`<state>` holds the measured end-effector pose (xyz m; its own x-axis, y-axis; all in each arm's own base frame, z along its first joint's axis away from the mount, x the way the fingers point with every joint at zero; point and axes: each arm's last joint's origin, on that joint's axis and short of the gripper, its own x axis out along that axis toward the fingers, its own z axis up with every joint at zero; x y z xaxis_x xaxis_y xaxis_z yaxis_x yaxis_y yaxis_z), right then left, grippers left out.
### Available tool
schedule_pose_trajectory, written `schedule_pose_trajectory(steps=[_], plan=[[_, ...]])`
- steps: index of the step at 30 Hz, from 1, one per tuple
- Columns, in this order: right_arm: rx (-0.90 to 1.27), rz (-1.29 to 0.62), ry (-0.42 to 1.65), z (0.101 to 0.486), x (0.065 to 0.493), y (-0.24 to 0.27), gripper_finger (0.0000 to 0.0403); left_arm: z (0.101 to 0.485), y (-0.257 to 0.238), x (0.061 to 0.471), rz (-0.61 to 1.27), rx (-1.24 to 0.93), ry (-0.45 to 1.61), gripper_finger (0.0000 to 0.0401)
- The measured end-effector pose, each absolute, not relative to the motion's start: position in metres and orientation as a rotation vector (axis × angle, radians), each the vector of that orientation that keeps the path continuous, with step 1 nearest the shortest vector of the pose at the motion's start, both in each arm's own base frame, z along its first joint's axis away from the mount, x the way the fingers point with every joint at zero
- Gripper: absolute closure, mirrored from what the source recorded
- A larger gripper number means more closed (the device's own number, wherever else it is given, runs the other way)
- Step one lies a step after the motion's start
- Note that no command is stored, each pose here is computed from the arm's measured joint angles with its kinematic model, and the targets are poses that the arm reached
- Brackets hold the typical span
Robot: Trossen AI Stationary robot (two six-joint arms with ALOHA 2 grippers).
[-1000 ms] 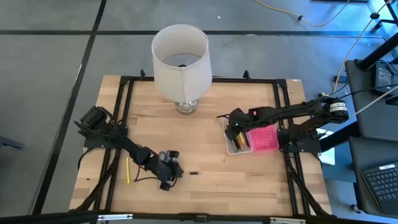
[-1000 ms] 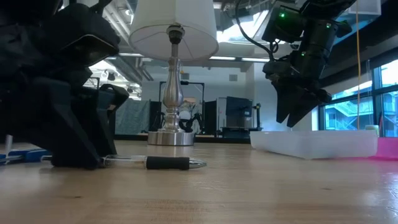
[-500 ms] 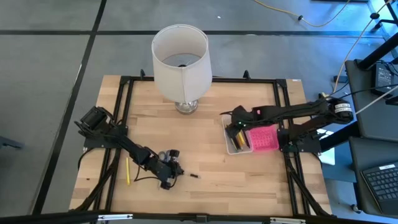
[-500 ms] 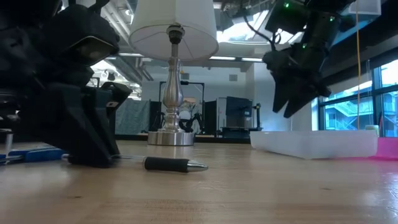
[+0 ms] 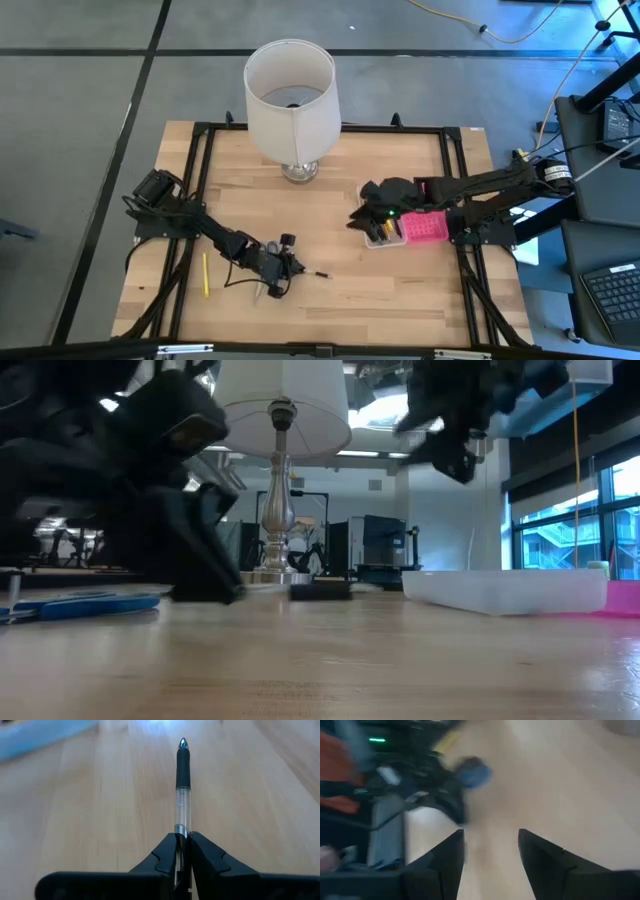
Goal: Pick & place school supplies into a supply box
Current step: Put the black transparent pen into the supply box
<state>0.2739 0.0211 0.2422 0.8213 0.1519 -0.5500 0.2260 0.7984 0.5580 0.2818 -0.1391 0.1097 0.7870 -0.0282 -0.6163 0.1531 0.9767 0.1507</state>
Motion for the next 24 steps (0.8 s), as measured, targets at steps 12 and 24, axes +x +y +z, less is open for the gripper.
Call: schedule_pose_trajectory(steps=[12,24], plan=[[0.701,0.063,0.663,0.234,0.280,0.047,0.0212,0.150,-0.135,0.323,-0.170,0.449,0.513,0.0366],[0.813,0.105,0.801,0.206,0.292,0.059,0.0212,0.170,-0.116,0.346,-0.092,0.605,0.490,0.0365]])
